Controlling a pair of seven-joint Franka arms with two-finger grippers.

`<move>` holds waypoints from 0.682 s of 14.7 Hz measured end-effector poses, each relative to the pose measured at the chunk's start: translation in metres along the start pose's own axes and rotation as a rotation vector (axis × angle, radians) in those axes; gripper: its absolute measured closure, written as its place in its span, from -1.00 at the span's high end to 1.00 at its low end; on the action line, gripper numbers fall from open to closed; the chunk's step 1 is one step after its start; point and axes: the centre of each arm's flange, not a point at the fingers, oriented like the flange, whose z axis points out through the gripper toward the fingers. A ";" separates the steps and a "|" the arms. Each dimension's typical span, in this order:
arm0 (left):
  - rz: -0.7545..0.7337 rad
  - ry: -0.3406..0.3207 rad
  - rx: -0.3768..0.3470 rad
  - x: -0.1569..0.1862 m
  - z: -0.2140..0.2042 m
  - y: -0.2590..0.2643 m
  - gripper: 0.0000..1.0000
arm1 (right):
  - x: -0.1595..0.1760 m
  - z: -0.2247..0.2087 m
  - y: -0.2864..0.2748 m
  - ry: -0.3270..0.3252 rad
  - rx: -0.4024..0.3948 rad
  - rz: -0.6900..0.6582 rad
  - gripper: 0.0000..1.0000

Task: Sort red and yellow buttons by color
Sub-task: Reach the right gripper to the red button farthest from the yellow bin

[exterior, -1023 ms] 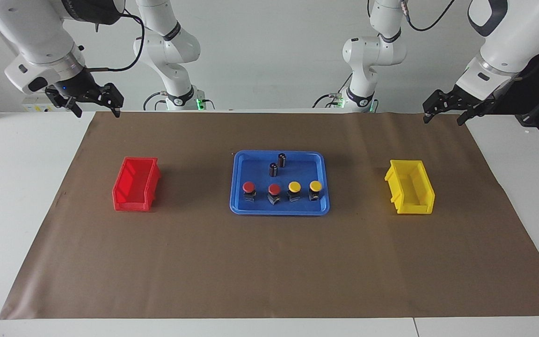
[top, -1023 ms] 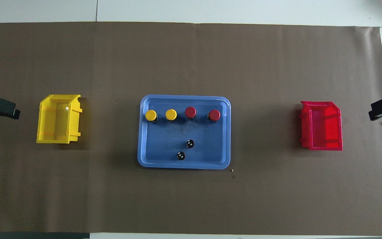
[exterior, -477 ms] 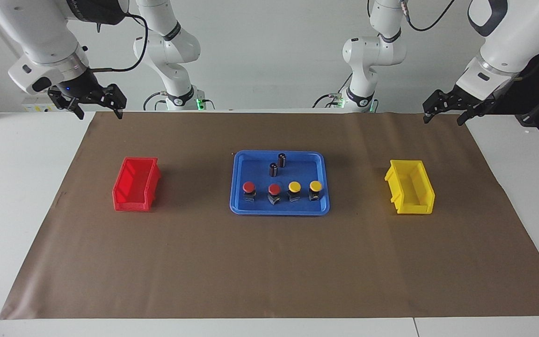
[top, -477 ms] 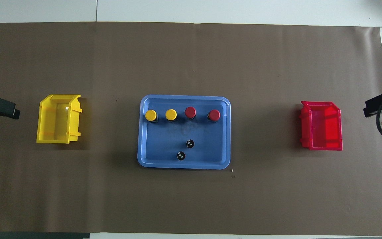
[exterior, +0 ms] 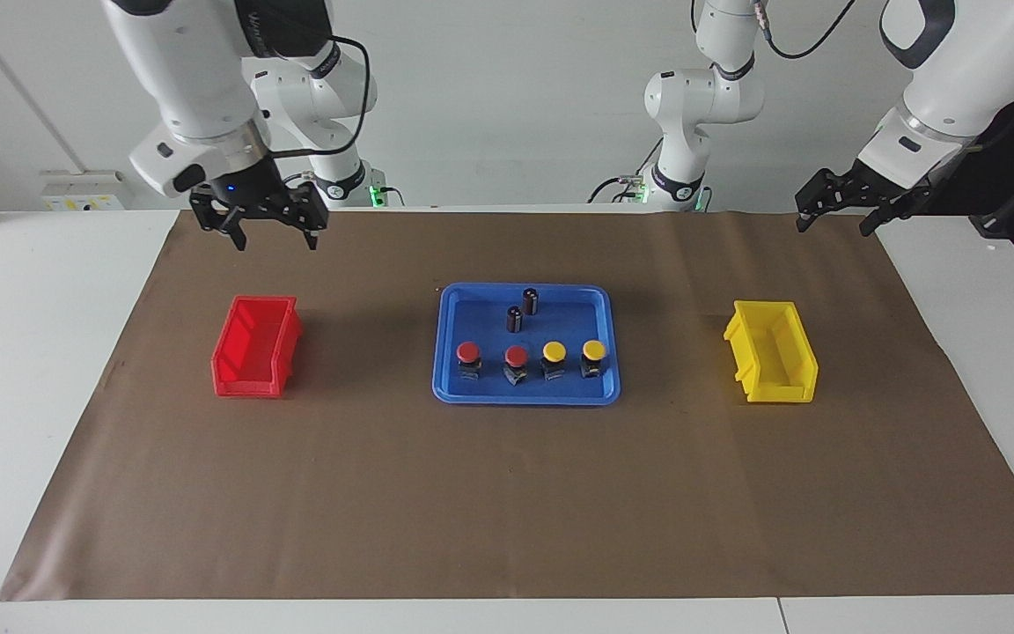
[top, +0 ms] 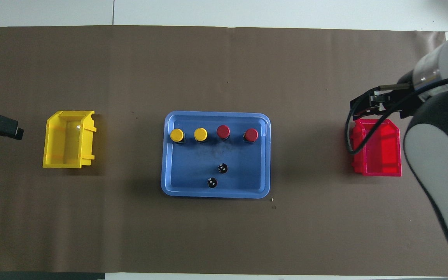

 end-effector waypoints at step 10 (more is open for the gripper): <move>0.000 0.000 0.000 0.000 0.000 0.000 1.00 | 0.003 0.173 -0.147 0.079 0.059 0.067 1.00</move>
